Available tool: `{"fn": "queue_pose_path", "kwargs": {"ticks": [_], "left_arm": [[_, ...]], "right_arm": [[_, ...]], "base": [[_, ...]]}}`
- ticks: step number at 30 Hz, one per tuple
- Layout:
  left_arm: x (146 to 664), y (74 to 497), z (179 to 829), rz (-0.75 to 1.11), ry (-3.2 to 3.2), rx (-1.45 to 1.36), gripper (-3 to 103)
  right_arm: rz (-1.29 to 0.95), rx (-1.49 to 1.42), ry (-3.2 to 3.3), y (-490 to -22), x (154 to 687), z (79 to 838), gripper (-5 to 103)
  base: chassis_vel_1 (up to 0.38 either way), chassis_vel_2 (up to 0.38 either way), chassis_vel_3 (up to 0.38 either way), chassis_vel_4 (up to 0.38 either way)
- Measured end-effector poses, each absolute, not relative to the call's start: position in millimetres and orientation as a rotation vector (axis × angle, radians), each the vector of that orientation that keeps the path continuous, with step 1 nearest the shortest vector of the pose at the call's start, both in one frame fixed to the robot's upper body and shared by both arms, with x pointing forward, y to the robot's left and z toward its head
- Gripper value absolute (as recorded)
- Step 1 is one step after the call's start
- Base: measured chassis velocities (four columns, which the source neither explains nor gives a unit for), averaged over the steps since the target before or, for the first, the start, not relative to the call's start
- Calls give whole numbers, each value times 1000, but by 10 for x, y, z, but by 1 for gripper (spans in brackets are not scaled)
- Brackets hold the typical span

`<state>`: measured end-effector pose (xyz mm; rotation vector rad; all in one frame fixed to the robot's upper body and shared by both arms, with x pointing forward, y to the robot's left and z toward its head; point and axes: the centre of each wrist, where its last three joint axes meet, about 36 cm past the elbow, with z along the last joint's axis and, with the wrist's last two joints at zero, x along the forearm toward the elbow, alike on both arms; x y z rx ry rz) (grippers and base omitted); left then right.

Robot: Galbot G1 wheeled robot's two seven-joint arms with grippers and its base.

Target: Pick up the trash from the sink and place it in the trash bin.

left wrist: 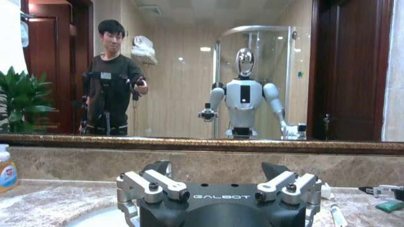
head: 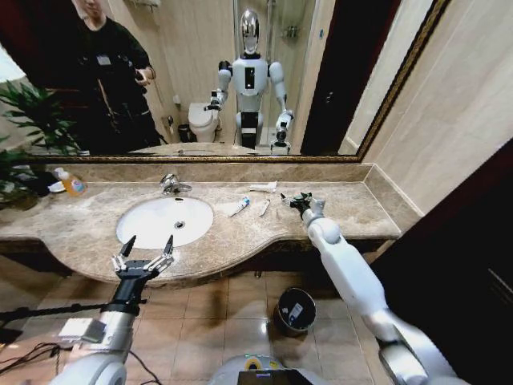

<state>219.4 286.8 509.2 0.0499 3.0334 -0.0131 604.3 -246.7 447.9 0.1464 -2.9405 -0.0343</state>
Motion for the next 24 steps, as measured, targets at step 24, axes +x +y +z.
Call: {"fn": "queue_pose_path", "kwargs": {"ticks": [24], "left_arm": [[2194,2868,5092,-13,3033,50,100]], "right_arm": [[-63,-276,-2813,-2329,6488,4421,100]], "base": [[0,0,0,0]]}}
